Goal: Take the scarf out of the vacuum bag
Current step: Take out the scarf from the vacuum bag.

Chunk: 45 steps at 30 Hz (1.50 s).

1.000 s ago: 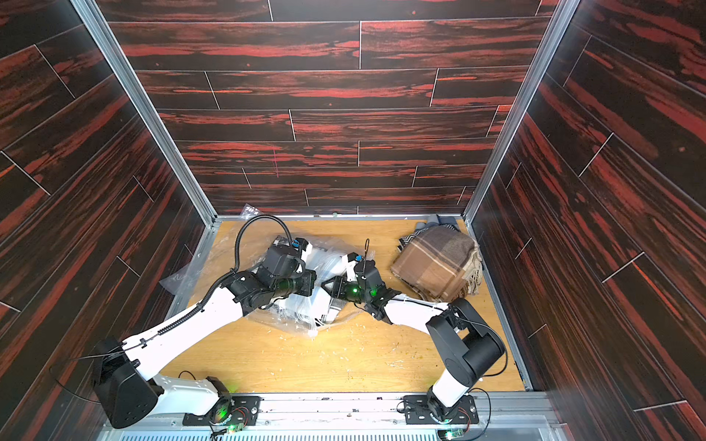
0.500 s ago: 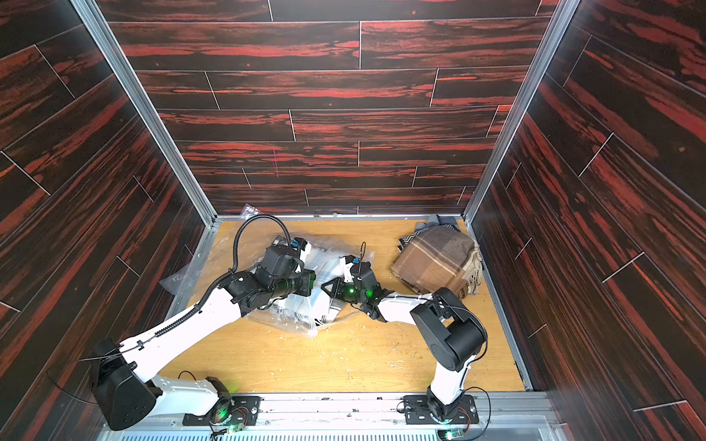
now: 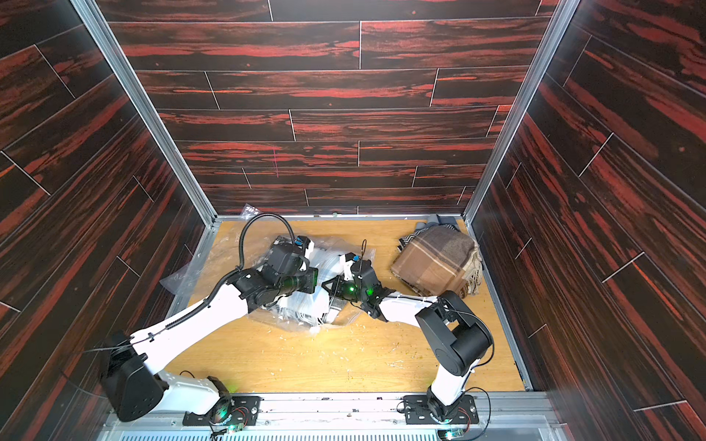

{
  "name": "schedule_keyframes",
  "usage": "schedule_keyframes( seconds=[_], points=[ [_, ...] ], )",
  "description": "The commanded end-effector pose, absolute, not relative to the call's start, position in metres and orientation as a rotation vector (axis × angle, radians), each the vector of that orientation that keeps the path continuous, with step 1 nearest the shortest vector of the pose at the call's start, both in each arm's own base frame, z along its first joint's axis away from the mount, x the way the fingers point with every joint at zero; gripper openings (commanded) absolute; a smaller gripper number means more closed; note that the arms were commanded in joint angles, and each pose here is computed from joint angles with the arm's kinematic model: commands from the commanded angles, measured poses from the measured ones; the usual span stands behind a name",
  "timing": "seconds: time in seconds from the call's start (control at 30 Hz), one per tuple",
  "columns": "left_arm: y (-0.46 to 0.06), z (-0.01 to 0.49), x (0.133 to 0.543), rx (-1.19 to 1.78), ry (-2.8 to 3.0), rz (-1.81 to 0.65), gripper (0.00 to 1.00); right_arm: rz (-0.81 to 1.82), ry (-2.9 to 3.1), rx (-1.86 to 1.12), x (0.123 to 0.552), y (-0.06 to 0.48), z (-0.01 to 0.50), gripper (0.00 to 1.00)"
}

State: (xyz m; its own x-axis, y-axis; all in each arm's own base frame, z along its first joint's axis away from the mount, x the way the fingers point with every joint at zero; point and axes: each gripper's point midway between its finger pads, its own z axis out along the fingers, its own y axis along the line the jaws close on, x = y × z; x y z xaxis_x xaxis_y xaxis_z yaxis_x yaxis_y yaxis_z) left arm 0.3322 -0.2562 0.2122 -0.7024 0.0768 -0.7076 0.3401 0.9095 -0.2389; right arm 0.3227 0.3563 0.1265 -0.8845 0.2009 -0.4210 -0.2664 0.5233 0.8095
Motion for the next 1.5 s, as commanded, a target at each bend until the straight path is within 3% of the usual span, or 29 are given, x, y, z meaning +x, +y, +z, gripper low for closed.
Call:
schedule_keyframes(
  seconds=[0.0, 0.63, 1.47],
  points=[
    [-0.257, 0.237, 0.357, 0.23, 2.228, -0.423, 0.0, 1.321, 2.268, -0.107, 0.331, 0.363, 0.151, 0.0],
    [-0.225, 0.239, 0.434, 0.021, 2.23, -0.525, 0.0, 1.141, 2.469, -0.171, 0.369, 0.34, 0.184, 0.0],
    [-0.227, 0.207, 0.411, 0.077, 2.346, -0.565, 0.0, 0.724, 2.64, -0.299, 0.321, 0.261, 0.192, 0.0]
  ],
)
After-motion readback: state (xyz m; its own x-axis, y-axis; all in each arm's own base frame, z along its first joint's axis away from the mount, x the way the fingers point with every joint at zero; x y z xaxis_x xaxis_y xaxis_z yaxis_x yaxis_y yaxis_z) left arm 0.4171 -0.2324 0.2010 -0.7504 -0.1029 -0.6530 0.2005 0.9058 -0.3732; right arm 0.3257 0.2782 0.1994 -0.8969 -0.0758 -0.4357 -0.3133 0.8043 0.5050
